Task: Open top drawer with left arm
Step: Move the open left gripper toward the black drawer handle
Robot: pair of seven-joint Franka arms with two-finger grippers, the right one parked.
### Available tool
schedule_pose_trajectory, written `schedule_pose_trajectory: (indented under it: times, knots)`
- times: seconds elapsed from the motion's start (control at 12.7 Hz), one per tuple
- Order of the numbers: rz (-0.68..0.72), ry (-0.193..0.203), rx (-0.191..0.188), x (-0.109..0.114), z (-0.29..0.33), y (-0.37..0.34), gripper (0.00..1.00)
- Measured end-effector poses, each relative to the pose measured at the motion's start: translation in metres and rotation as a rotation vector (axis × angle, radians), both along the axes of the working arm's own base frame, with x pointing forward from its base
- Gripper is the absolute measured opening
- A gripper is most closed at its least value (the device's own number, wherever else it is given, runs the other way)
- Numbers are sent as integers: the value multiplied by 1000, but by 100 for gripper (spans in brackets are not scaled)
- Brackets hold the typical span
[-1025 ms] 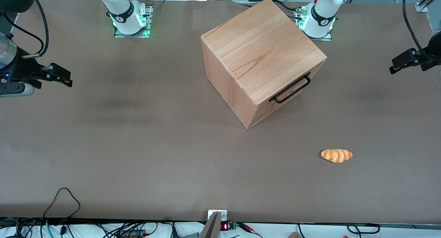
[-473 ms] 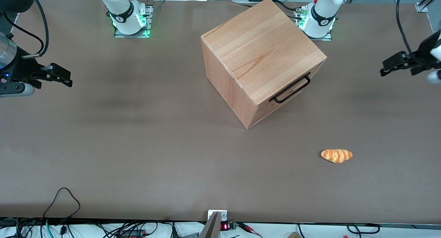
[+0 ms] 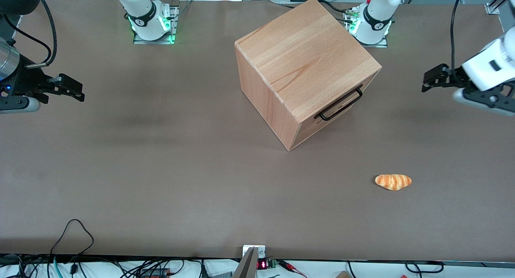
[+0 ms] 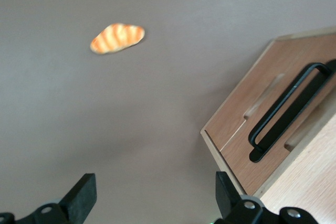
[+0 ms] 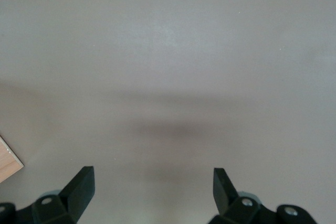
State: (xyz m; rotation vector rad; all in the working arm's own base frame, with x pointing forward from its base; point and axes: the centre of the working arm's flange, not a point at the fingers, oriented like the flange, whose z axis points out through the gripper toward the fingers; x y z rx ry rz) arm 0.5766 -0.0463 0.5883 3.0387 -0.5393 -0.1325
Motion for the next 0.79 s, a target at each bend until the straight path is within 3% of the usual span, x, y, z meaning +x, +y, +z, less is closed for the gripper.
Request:
schedule_pose_trajectory:
  times: [0.24, 0.55, 0.79]
  knots:
    - [-142, 23, -26, 6, -20, -35, 100]
    - [-429, 76, -129, 19, -62, -52, 100]
    - [-504, 119, -204, 29, -100, -70, 100]
